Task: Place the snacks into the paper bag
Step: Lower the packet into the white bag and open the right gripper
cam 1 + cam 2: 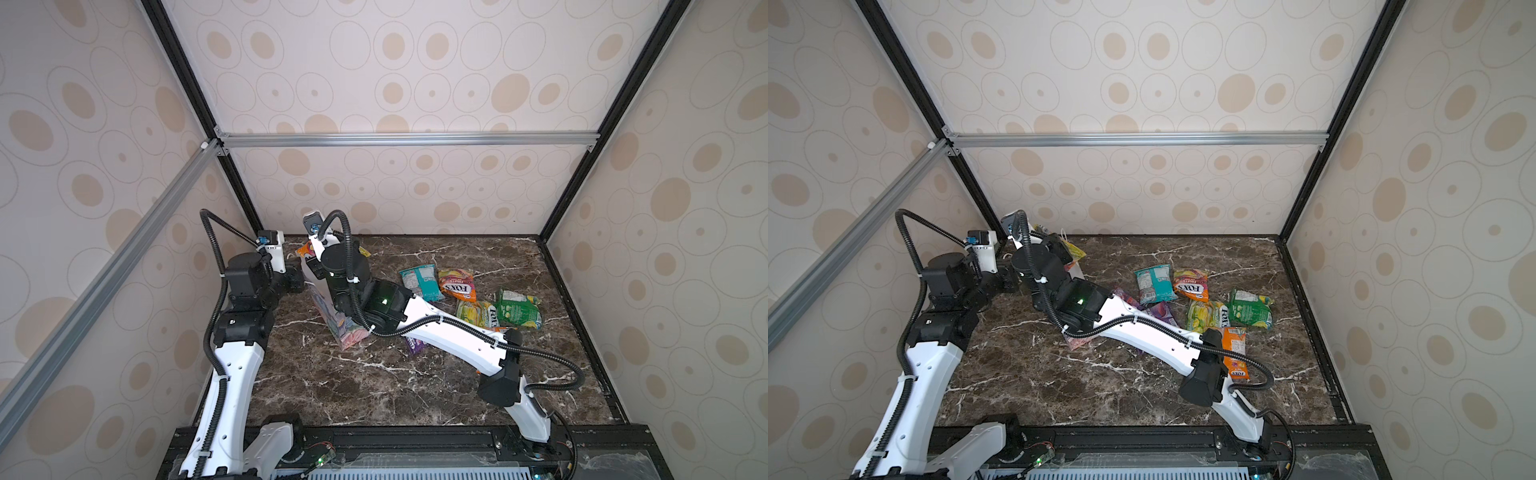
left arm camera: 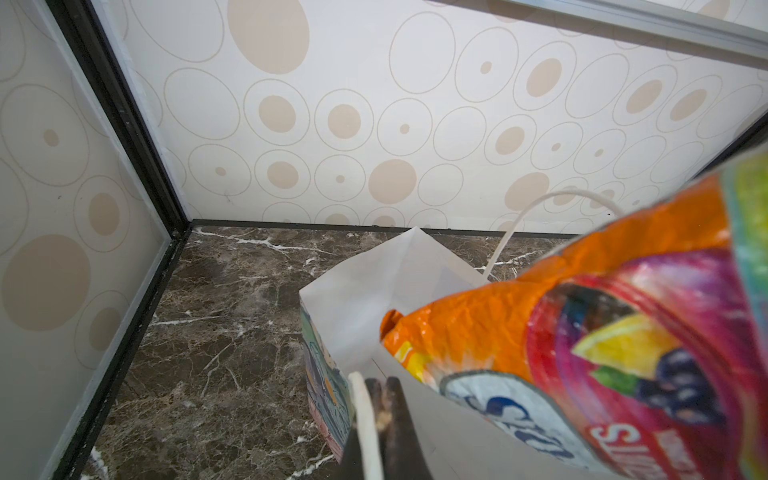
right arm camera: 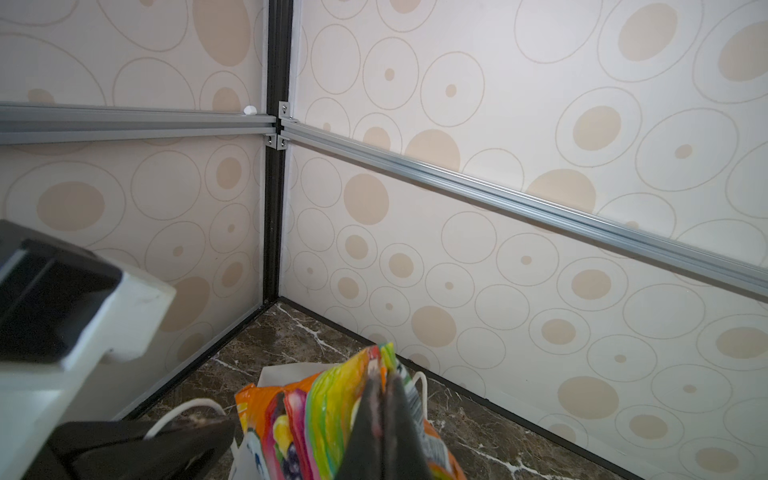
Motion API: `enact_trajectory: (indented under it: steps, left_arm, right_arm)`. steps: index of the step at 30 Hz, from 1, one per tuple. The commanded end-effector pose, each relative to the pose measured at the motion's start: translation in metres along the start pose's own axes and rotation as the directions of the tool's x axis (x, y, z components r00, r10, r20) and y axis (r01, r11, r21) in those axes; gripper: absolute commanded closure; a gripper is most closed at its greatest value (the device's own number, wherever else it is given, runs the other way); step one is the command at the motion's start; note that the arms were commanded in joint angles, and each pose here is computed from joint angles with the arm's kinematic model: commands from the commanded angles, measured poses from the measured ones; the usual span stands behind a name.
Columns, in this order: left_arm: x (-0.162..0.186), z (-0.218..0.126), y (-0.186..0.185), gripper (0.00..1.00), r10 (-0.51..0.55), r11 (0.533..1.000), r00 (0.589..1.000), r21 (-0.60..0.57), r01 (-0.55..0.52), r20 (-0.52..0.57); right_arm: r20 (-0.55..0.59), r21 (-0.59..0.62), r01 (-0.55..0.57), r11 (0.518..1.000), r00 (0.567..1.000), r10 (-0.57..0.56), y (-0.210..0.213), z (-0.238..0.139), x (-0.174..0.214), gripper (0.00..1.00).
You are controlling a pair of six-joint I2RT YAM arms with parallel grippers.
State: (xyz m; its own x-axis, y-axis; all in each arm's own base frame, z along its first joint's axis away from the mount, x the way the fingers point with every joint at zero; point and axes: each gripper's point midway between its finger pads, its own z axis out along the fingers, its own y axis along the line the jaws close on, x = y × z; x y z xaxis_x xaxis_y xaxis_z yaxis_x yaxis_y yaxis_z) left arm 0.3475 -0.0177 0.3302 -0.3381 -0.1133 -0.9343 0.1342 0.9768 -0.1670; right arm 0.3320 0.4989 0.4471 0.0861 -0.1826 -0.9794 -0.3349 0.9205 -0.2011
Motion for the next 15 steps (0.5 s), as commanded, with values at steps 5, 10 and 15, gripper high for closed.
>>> enact_trajectory:
  steps: [5,10,15]
  left_arm:
    - [-0.012,-0.006,0.000,1.00,0.003,1.000,0.999,0.000,-0.003,0.044]
    - [-0.012,-0.006,0.000,1.00,0.003,1.000,0.999,0.001,-0.003,0.044]
    - [-0.011,-0.005,0.000,1.00,0.003,1.000,0.999,0.000,-0.003,0.043]
  right_arm:
    - [0.022,0.033,-0.001,0.999,1.000,0.000,0.003,0.003,-0.002,1.00]
    - [0.003,0.034,0.028,0.999,1.000,-0.028,0.007,0.004,0.007,1.00]
    - [-0.015,0.016,0.028,0.999,1.000,-0.027,0.012,0.005,0.015,1.00]
